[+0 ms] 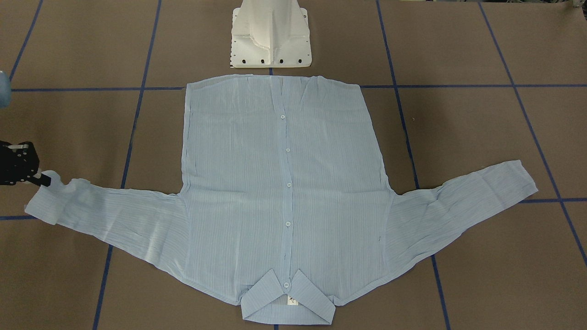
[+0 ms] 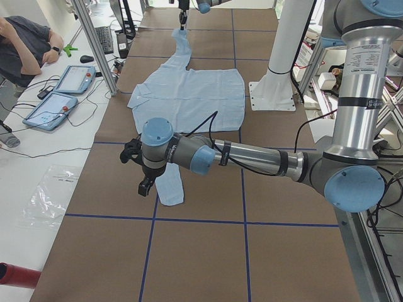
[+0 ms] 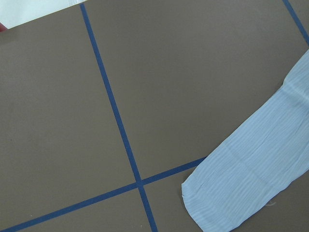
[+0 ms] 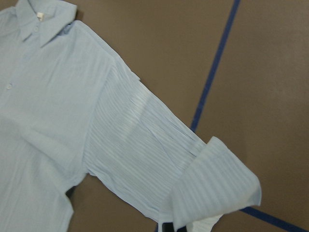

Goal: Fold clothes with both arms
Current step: 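Carry the sleeve with the right gripper across the shirt front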

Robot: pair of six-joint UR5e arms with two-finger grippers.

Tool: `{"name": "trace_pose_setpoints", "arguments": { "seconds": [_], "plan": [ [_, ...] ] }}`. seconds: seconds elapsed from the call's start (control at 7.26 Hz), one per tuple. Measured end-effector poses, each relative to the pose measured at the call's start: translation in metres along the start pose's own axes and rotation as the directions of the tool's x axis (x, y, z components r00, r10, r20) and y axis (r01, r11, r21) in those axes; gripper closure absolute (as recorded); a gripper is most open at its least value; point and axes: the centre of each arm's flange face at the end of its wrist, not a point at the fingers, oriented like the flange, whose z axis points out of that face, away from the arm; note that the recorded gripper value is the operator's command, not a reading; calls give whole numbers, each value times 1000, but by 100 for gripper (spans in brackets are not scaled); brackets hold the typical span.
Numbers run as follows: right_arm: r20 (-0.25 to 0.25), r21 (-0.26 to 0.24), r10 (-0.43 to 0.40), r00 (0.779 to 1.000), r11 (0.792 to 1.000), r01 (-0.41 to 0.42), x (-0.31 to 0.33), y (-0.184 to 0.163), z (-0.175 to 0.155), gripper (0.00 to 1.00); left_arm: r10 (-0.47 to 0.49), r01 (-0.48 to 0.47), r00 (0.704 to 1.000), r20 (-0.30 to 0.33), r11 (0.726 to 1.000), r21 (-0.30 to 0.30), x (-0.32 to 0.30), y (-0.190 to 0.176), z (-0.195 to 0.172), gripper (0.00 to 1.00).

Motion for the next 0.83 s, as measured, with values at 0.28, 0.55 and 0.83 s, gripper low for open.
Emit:
{"name": "trace_pose_setpoints", "arguments": {
  "seconds": [0.28,0.55,0.83],
  "plan": [
    [100,-21,-16,995,1000,18,-133,-70,25,100,1,-1,1000,0,1000,1,0,1,-1,0],
    [135,-13,23,991,1000,-21,-273,-106,65,100,-5,5,1000,2,1000,-4,-2,4,1,0],
    [137,18,32,990,999,-35,-375,-126,110,100,-10,10,1000,4,1000,-12,-5,10,4,0]
  ]
}}
